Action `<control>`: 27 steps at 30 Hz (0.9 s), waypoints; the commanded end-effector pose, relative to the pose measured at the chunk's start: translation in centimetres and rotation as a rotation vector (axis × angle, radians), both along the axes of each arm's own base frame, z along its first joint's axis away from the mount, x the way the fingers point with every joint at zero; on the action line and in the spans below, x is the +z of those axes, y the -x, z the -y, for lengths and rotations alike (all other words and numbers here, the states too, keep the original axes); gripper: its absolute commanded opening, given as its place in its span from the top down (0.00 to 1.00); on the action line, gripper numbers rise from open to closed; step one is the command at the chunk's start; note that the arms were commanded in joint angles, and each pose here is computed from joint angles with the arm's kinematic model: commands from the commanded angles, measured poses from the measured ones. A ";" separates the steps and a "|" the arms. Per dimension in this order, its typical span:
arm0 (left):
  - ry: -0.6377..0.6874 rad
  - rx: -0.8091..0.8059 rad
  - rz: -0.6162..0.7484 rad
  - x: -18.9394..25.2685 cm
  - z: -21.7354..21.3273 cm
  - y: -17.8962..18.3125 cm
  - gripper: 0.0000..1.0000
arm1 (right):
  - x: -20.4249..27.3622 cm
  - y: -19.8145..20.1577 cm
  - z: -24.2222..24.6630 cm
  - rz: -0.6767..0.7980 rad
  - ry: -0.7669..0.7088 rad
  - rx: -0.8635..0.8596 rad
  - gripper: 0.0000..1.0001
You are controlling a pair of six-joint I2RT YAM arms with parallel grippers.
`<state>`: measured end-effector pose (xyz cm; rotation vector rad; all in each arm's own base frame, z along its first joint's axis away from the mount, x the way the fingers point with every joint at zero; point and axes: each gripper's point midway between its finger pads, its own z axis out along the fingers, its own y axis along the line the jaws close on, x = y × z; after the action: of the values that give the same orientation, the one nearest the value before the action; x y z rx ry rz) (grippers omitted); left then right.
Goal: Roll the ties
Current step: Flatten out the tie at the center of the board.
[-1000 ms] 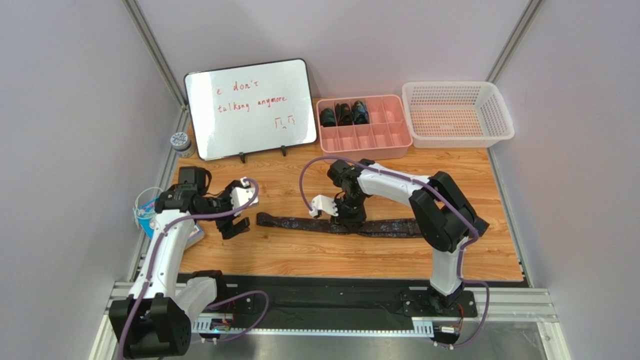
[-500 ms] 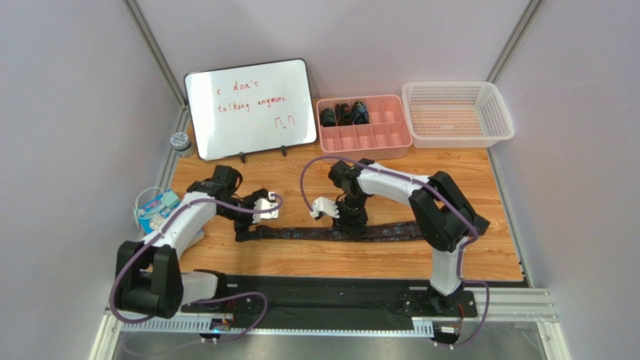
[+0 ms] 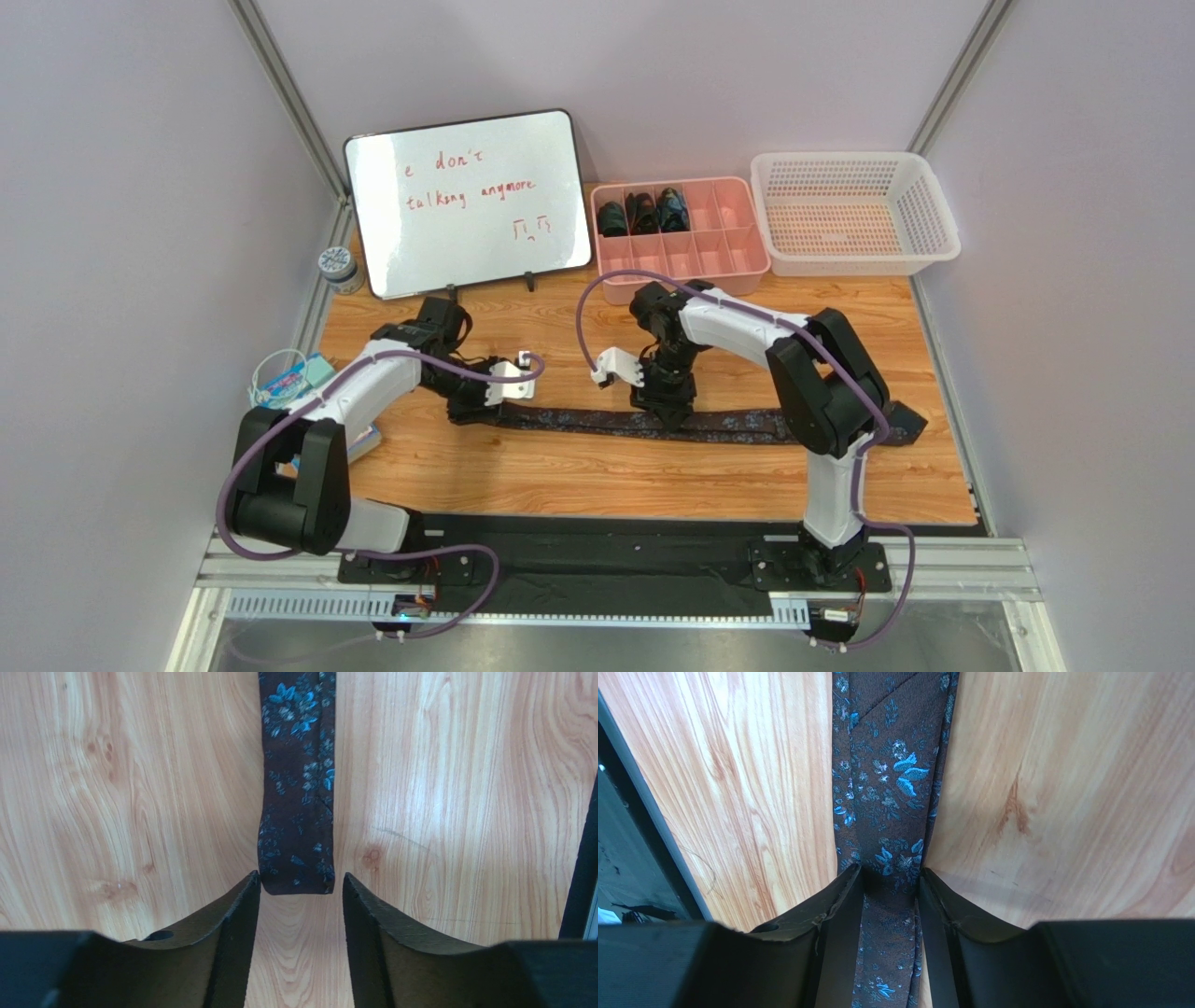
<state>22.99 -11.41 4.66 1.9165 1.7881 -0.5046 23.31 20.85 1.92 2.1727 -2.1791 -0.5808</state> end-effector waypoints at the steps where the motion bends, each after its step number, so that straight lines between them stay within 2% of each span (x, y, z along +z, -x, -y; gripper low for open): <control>1: 0.032 -0.076 0.055 1.9 1.9 -0.1 0.45 | -0.5 -0.6 1.2 0.050 0.018 0.054 0.56; 6: 0.012 -0.054 0.062 1.7 1.7 -0.6 0.30 | 2.8 -0.6 0.5 0.057 -0.063 -0.069 0.36; 10: -0.003 -0.057 0.085 1.3 1.4 -1.1 0.25 | 6.8 -1.4 -1.6 0.033 -0.182 -0.214 0.34; 12: -0.007 -0.054 0.084 1.0 1.2 -1.3 0.23 | 8.9 -1.6 -3.4 -0.028 -0.266 -0.341 0.35; 15: 0.000 -0.040 0.083 0.9 0.9 -1.7 0.20 | 10.5 -1.8 -6.4 -0.122 -0.398 -0.482 0.45; 16: 0.010 -0.036 0.076 0.9 0.9 -1.7 0.20 | 11.1 -1.5 -7.3 -0.200 -0.406 -0.609 0.57; 17: 0.016 -0.035 0.078 1.0 0.9 -1.7 0.20 | 12.0 -2.8 -8.9 -0.197 -0.506 -0.629 0.63; 19: 0.056 -0.018 0.080 1.7 0.7 -1.9 0.20 | 13.0 -3.1 -10.0 -0.243 -0.549 -0.760 0.70; 21: 0.131 0.007 0.124 3.8 0.9 -2.3 0.20 | 15.0 -5.4 -10.5 -0.150 -0.596 -0.824 0.69; 23: 0.194 0.074 0.207 6.9 0.3 -2.9 0.18 | 16.0 -7.7 -9.0 -0.028 -0.569 -0.903 0.70; 24: 0.227 0.097 0.252 8.4 0.3 -3.3 0.12 | 17.7 -8.8 -8.7 0.034 -0.589 -0.905 0.70; 26: 0.273 0.148 0.331 11.9 0.3 -3.1 0.02 | 20.8 -10.4 -7.0 0.195 -0.643 -0.883 0.58; 27: 0.303 0.141 0.339 12.8 0.7 -2.4 0.01 | 22.5 -10.7 -6.8 0.258 -0.692 -0.853 0.53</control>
<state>25.64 -9.84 9.97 1.6932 1.7241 -0.3512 29.29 28.69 13.88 1.2219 -3.0886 -1.2094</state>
